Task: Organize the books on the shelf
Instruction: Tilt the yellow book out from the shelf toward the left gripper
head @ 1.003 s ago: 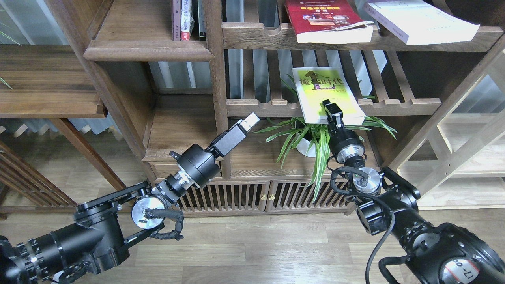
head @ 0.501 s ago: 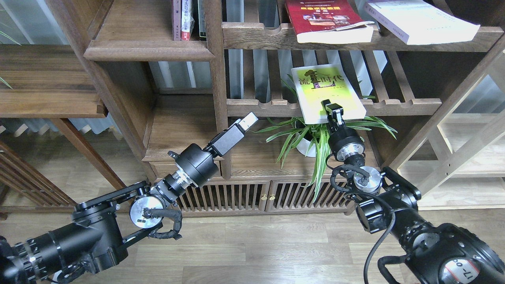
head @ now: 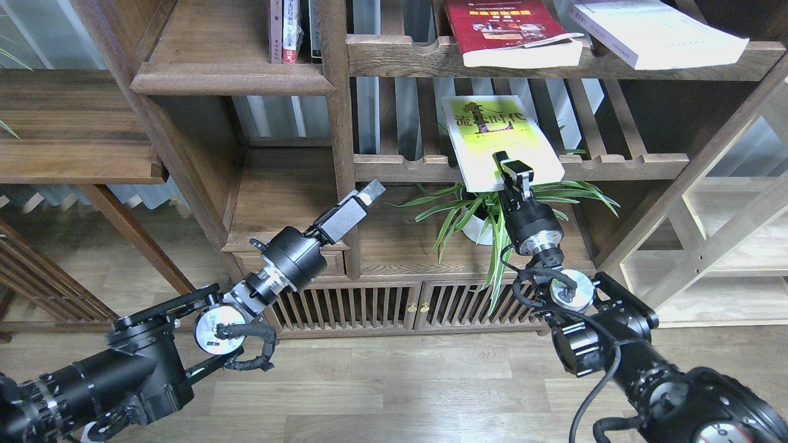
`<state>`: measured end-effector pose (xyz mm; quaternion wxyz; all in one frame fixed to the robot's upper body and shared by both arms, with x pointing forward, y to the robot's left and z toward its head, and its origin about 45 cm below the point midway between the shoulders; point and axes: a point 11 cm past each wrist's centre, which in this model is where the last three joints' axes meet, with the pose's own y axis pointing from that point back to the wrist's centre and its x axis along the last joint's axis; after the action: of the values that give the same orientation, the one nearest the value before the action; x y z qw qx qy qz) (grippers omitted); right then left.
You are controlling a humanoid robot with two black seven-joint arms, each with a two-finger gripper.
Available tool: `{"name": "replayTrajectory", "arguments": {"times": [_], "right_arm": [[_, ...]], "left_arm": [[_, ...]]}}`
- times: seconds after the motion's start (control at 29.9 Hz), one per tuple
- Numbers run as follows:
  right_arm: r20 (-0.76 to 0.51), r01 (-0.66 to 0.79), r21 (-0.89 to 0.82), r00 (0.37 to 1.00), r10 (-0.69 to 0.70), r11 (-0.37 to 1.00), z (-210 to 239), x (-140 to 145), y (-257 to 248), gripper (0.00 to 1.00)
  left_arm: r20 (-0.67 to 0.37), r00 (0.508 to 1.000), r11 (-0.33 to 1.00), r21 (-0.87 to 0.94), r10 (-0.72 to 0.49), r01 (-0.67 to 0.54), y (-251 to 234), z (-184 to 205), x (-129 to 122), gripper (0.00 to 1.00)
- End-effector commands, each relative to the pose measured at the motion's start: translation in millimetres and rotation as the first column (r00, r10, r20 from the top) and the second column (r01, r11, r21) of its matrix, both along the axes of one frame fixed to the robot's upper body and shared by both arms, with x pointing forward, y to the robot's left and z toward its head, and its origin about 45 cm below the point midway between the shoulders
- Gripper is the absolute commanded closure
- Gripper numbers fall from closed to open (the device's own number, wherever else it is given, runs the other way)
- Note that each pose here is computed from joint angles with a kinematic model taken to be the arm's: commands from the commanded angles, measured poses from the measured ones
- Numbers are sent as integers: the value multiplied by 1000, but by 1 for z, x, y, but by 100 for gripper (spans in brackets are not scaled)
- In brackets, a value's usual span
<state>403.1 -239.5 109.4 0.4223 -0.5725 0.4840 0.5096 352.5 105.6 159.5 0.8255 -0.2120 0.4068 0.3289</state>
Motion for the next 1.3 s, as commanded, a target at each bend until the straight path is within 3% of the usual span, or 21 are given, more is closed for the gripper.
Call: {"name": "replayTrajectory", "arguments": {"times": [0.0, 0.64, 0.87, 1.27], "right_arm": [[35, -17, 43, 999, 16, 999, 5, -10, 3, 95], [65, -133, 127, 990, 125, 983, 6, -77, 15, 92], [126, -176, 129, 979, 159, 976, 30, -90, 11, 92], [151, -294, 162, 951, 270, 942, 39, -109, 52, 92]], "left_arm": [[-1, 1000, 1000, 1, 9, -9, 2, -1, 2, 1], [-19, 999, 1000, -10, 28, -28, 1, -6, 1, 1], [-25, 999, 999, -8, 34, -34, 1, -9, 2, 1], [-31, 999, 994, -104, 27, -30, -24, 9, 7, 1]]}}
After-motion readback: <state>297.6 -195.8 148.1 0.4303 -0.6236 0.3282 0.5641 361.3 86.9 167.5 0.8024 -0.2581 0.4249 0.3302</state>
